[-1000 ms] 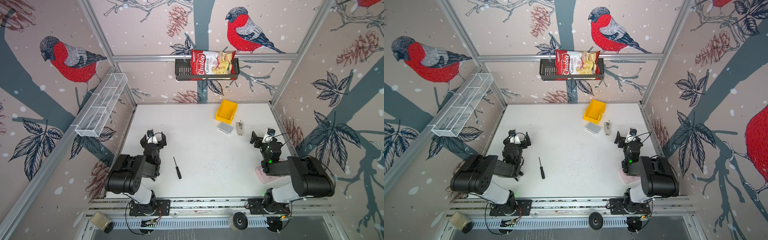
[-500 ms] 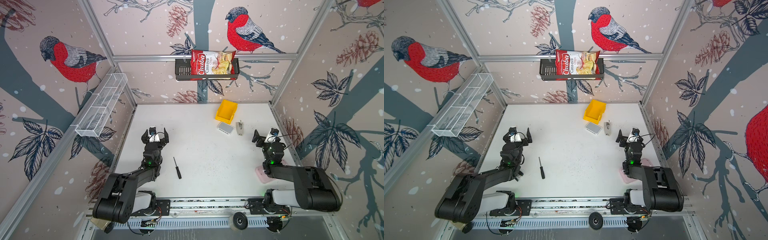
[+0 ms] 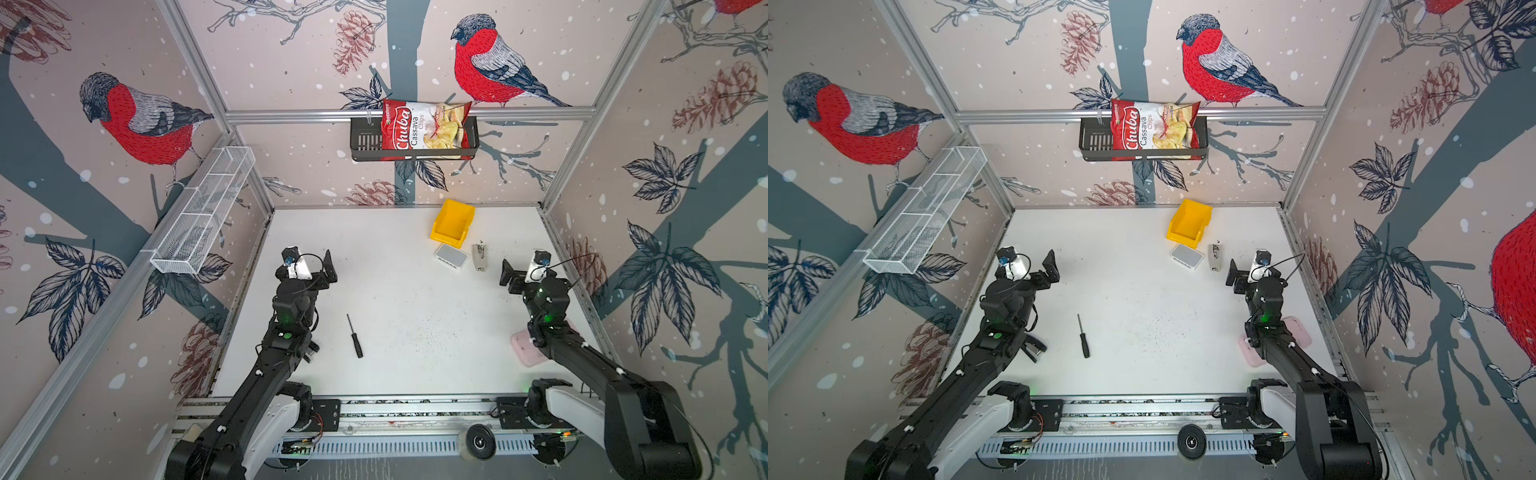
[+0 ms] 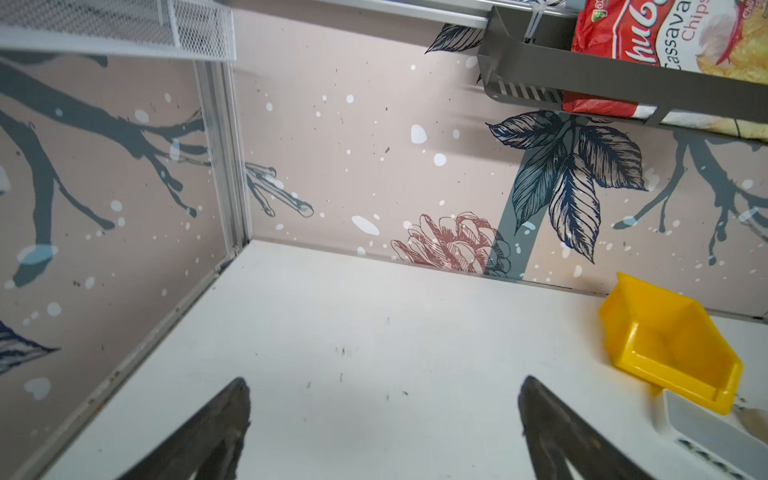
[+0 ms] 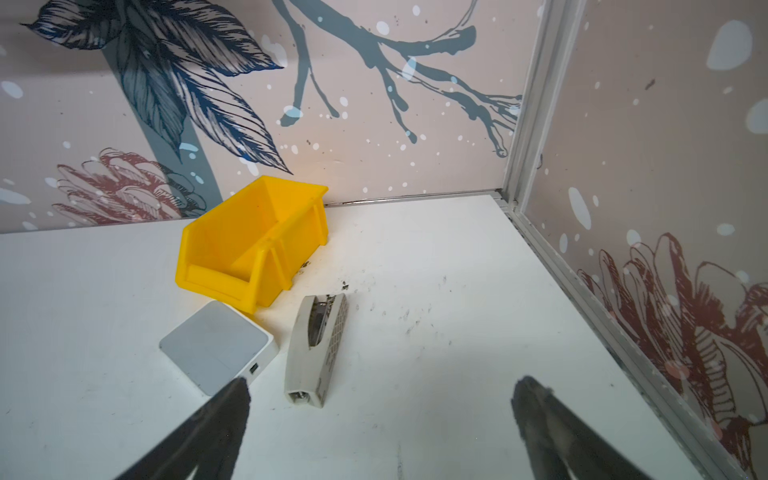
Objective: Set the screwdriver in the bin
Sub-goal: 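Move the left gripper over the black-handled screwdriver while the right arm reaches forward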
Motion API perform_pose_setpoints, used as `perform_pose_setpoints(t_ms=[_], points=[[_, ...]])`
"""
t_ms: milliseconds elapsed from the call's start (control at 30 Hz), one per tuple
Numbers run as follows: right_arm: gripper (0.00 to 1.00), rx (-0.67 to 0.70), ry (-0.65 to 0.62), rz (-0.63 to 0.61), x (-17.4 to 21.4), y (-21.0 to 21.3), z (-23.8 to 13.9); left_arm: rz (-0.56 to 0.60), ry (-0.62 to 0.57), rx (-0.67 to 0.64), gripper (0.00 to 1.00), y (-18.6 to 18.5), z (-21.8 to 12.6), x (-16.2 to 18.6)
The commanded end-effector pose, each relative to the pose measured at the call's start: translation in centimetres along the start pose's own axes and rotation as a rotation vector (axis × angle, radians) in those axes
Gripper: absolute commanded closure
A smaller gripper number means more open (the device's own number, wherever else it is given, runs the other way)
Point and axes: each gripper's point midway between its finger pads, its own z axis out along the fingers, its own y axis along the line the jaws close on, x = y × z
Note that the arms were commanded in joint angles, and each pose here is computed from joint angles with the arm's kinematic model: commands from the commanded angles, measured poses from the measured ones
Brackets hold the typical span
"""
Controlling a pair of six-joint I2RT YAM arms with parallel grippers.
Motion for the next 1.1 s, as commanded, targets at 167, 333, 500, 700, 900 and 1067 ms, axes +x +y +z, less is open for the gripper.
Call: perform_pose_setpoints(t_ms=[167,333,500,700,900,1067], points=[[0.01,-0.118,0.053,0.015,-1.0,4.2,-2.0,-0.313,0.451,-0.074,0.01,-0.1,-2.5,7.3],[0.01,-0.272,0.056,0.031,-2.2,8.6,-4.1,-0.366,0.649,-0.083,0.01,-1.2,-5.1,10.5],[0.01,-0.463,0.066,0.038,-2.7,13.2,-6.9,-0.362,0.813,-0.095,0.01,-2.4,-7.5,13.5],[0.01,-0.736,0.127,-0.033,-1.8,19.1,-10.8,-0.349,0.936,-0.128,0.01,-3.8,-8.6,16.6],[0.01,-0.969,0.109,-0.128,-1.7,23.7,-15.0,-0.331,1.02,-0.151,0.01,-4.2,-8.8,18.6],[0.01,-1.05,0.117,-0.264,-0.6,25.6,-16.7,-0.3,1.073,-0.192,0.03,-3.7,-8.9,20.1]])
